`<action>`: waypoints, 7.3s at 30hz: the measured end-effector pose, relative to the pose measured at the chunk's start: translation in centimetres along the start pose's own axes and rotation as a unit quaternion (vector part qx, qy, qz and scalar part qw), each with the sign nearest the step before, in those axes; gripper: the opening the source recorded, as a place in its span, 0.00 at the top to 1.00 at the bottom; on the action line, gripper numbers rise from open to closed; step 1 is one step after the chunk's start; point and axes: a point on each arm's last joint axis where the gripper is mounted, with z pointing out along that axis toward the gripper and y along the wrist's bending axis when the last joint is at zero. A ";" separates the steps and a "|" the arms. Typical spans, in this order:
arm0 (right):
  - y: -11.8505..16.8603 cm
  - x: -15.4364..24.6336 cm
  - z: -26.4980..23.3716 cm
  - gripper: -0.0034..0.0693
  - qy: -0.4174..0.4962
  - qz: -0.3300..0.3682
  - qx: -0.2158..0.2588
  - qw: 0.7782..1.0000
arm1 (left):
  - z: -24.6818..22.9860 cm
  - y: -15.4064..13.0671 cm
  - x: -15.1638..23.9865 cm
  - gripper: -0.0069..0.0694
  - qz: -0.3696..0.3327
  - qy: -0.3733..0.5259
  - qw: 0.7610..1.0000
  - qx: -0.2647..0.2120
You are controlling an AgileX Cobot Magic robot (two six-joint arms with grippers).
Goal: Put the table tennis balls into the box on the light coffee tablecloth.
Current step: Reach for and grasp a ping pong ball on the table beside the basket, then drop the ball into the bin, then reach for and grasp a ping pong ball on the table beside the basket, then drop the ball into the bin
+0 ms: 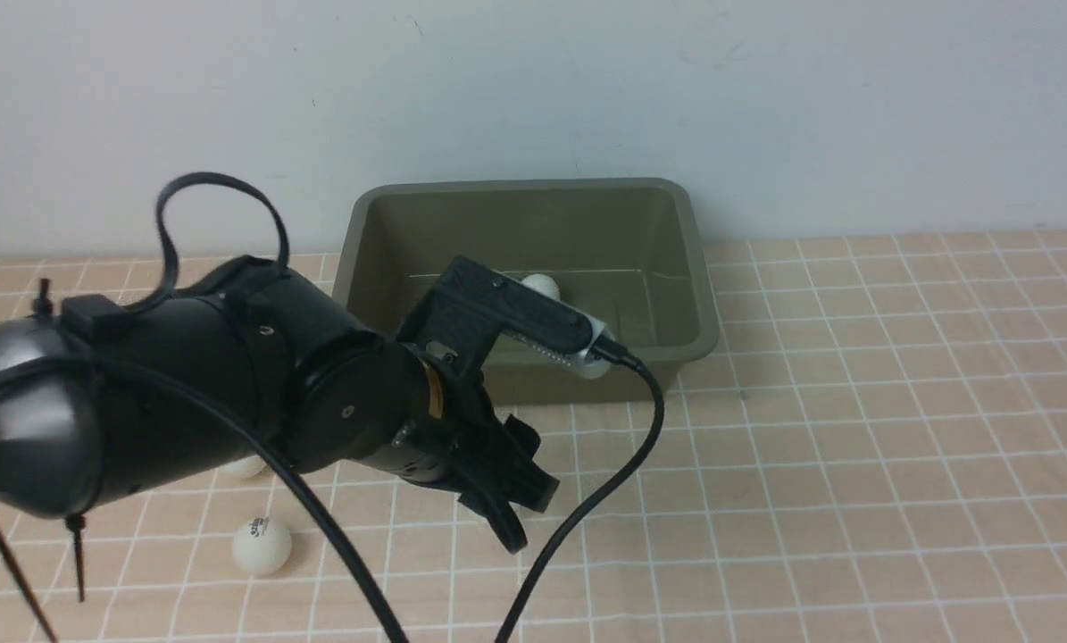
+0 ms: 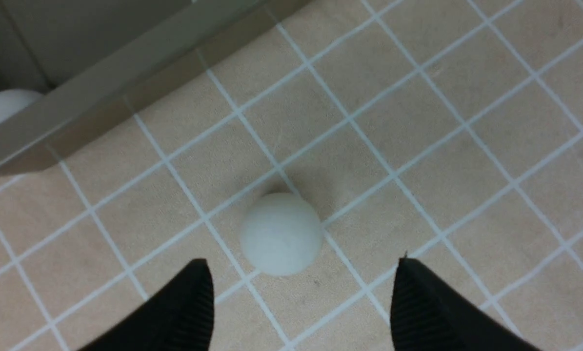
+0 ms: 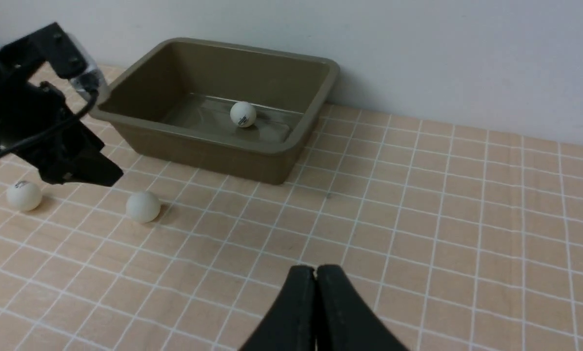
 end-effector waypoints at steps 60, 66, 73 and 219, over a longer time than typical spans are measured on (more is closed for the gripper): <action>0.4 -0.4 0.6 0.97 0.001 -0.001 -0.018 1.000 | 0.3 0.4 -1.9 0.50 0.041 0.028 0.998 -0.028; 0.4 -0.3 0.6 0.97 0.005 -0.001 -0.017 1.000 | -4.6 0.5 -6.8 0.50 0.061 -0.089 0.993 -0.041; 0.3 0.0 0.6 0.97 0.023 -0.003 -0.014 1.000 | -2.7 1.4 -10.0 0.50 0.056 -0.103 0.991 -0.064; 1.3 0.6 0.5 0.97 0.056 0.000 -0.069 0.996 | -2.3 10.8 -7.4 0.49 -0.107 -0.055 0.993 -0.023</action>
